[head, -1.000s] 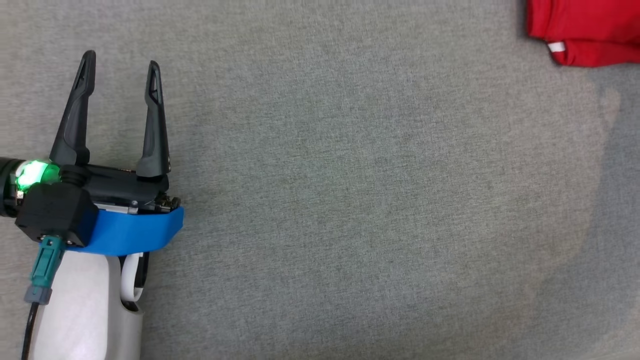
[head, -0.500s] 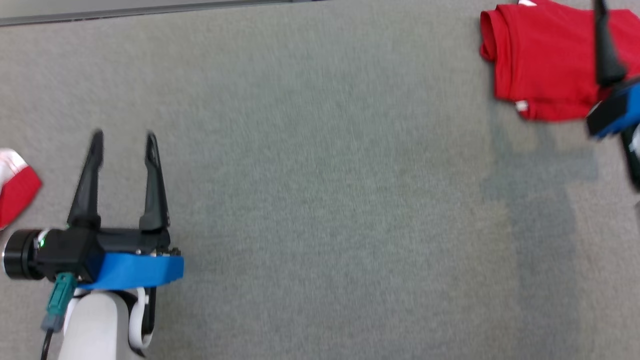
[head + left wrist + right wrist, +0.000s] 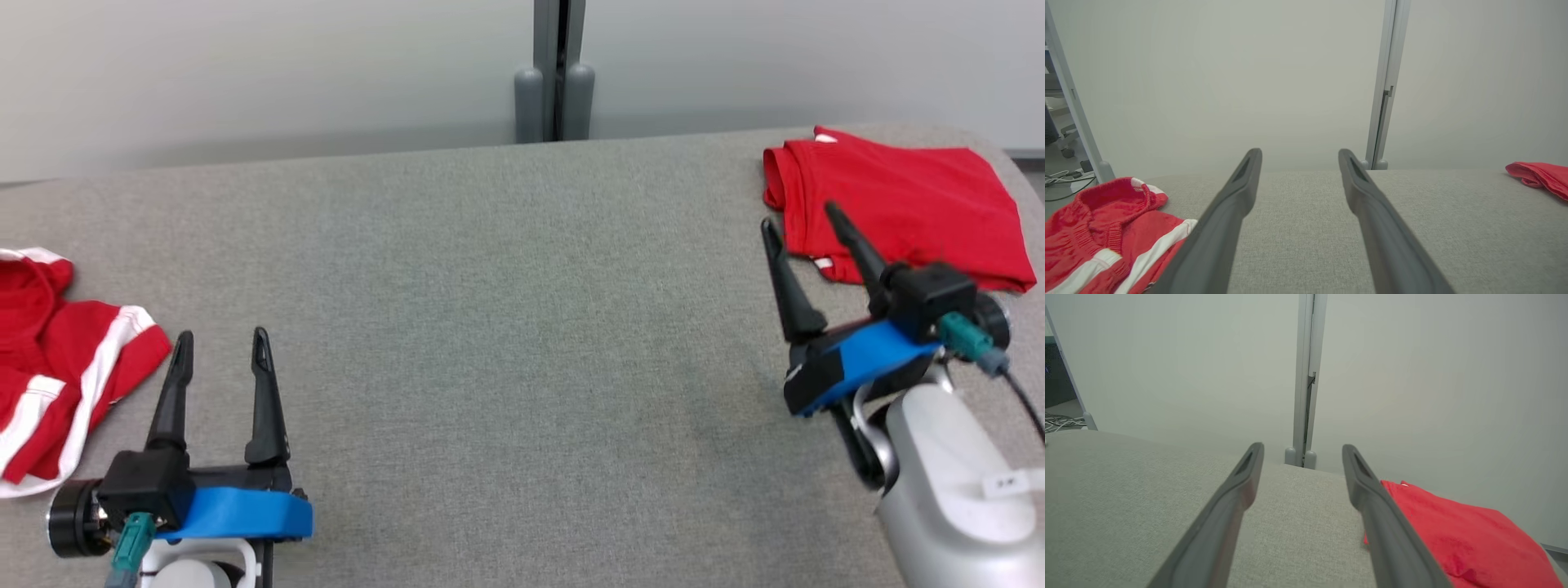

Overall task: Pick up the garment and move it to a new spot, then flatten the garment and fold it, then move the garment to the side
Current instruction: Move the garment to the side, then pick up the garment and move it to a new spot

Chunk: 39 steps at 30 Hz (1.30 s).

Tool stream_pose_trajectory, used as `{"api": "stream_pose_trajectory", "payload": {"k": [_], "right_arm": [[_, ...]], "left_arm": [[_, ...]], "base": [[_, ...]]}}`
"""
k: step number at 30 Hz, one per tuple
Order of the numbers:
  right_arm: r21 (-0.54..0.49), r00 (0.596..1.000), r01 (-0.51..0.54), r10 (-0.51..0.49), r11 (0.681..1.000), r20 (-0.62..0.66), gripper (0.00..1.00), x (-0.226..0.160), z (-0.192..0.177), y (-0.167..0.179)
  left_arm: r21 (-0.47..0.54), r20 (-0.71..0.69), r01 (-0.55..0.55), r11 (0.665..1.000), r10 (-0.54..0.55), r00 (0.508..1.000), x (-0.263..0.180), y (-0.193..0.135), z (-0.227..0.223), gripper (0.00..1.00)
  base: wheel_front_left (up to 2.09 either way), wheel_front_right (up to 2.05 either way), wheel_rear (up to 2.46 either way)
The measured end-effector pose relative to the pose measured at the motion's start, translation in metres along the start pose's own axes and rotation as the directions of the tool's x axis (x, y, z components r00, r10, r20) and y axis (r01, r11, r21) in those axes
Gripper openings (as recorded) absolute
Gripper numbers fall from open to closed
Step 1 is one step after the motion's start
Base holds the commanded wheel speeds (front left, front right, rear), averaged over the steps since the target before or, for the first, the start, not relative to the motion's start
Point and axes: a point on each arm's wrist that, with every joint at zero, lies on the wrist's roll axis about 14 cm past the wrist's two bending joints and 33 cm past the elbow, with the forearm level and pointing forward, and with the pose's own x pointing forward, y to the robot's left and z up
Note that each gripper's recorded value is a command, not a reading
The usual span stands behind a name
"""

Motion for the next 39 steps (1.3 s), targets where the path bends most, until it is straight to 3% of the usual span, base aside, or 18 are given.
{"api": "stream_pose_trajectory", "payload": {"k": [12,21,39], "right_arm": [[0.134,0.997,0.060,-0.055,0.989,-0.045,1.00,-0.061,-0.025,0.018],[0.147,0.994,0.110,-0.105,0.983,-0.039,1.00,-0.095,-0.025,0.018],[0.157,0.994,0.111,-0.107,0.981,-0.035,1.00,-0.106,-0.025,0.027]], "left_arm": [[-0.016,-0.018,-0.048,0.999,0.048,0.999,-0.037,0.009,0.000,1.00],[-0.016,-0.026,-0.066,0.998,0.066,0.998,-0.055,0.013,-0.001,1.00],[-0.013,-0.046,-0.068,0.998,0.067,0.997,-0.060,0.016,-0.007,1.00]], "base": [[0.00,0.00,0.00],[0.00,0.00,0.00],[0.00,0.00,0.00]]}}
